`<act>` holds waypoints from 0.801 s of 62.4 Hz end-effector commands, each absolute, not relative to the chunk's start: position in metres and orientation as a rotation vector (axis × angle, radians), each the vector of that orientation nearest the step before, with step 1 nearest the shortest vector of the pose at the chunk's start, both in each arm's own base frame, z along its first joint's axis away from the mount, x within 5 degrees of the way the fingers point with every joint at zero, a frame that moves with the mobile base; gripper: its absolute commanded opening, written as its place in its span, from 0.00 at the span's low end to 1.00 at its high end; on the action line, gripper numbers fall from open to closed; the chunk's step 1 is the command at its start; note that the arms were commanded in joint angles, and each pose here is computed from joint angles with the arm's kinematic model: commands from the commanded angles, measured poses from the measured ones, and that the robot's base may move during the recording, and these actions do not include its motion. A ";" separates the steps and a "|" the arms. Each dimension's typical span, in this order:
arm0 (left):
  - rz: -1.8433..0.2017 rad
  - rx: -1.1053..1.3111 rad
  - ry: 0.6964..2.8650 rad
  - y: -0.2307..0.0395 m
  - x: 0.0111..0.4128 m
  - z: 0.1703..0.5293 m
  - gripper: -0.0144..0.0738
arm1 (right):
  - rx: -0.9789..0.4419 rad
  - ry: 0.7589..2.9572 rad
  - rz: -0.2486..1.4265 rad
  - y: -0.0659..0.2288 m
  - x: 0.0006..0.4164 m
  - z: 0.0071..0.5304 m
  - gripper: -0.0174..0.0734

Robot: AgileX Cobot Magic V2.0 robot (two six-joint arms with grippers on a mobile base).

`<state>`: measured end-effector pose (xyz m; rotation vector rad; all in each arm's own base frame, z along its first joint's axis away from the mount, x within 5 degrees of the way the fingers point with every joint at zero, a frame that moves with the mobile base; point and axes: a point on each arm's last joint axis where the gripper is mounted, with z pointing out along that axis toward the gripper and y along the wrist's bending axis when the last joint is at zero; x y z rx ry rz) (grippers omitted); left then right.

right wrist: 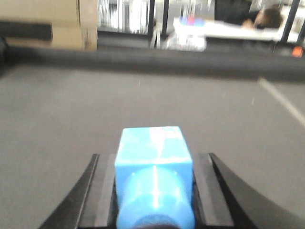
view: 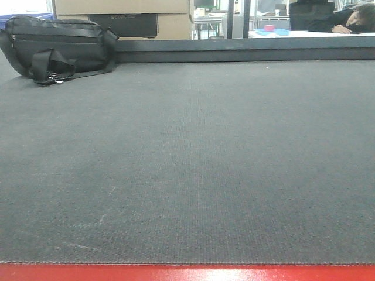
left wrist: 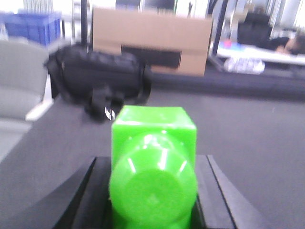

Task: Grab block from conveyor and place in blue bin
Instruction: 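Lift both held blocks up off the conveyor belt, then drive the base with both blocks held to the blue bin shelves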

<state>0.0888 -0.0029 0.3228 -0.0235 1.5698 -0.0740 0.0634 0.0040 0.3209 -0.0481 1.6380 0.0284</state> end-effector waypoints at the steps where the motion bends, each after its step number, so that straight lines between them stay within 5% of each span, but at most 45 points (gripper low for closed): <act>1: -0.086 -0.023 1.491 -0.003 0.076 0.329 0.04 | -0.049 1.553 0.020 0.003 0.051 0.326 0.01; 50: -0.087 -0.021 1.420 -0.003 0.062 0.334 0.04 | -0.048 1.472 0.019 0.003 0.035 0.329 0.01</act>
